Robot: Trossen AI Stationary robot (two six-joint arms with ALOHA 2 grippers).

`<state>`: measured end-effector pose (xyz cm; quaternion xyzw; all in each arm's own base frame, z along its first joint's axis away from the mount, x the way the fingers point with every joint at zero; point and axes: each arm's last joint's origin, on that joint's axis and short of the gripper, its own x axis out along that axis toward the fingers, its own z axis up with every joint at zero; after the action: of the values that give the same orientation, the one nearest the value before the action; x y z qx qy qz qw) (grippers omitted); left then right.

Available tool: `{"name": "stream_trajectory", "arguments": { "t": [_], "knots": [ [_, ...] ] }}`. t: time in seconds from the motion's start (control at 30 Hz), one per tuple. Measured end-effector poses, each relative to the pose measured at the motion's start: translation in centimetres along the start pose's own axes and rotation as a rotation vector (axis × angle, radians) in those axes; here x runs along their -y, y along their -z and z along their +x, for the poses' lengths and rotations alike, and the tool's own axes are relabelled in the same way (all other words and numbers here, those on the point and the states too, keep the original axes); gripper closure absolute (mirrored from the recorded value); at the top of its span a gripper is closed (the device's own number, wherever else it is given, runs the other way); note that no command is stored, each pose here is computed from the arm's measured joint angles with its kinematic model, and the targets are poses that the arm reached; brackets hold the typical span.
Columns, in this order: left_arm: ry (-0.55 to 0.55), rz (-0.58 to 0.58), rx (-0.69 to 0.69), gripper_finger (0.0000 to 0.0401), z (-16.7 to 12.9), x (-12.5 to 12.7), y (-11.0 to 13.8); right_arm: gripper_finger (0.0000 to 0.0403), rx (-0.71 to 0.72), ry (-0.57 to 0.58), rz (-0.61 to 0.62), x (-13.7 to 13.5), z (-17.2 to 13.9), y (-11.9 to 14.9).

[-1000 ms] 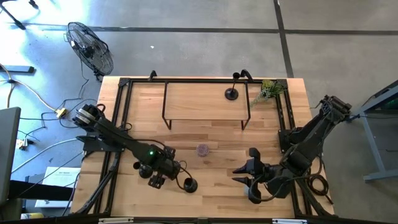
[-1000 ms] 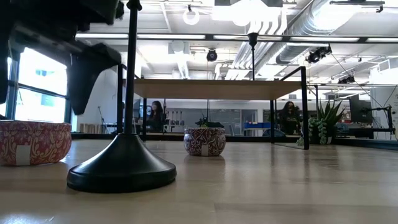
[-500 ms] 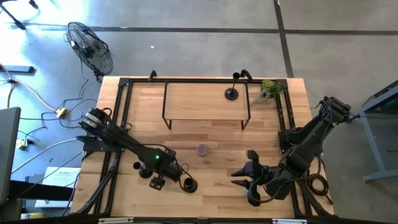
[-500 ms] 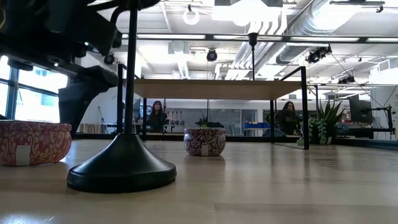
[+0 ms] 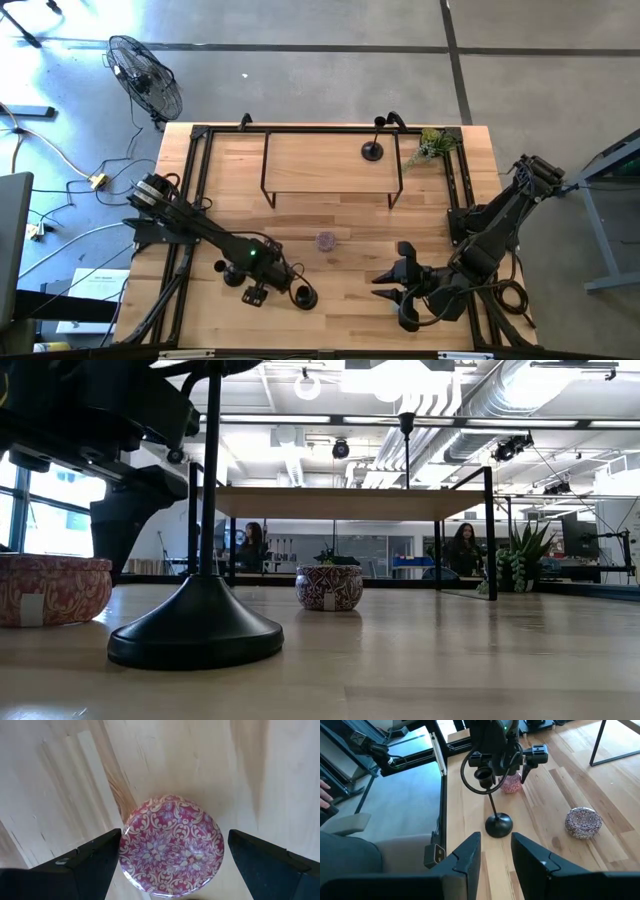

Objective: Pick & Place candle stick holders
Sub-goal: Put the pink patterned scented candle on the shelf

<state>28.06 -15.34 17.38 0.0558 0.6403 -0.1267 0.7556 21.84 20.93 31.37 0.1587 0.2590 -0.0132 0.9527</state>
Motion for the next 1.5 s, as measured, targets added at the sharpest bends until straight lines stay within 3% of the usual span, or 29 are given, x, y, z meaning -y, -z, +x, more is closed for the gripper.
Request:
{"name": "stream_trajectory", "arguments": {
  "t": [0.73,1.27,1.5],
  "knots": [
    [-0.033,0.0,0.012,0.0041,0.0,-0.1,0.0,0.03,-0.001,-0.001,0.002,0.0,0.0,0.0],
    [-0.036,0.0,0.028,0.0042,1.9,-0.5,1.2,0.03,0.0,-0.001,0.001,0.0,0.0,0.0],
    [-0.061,0.0,0.037,0.0093,2.0,-0.5,1.2,0.03,0.001,0.001,0.001,0.0,0.0,0.0]
  ]
}}
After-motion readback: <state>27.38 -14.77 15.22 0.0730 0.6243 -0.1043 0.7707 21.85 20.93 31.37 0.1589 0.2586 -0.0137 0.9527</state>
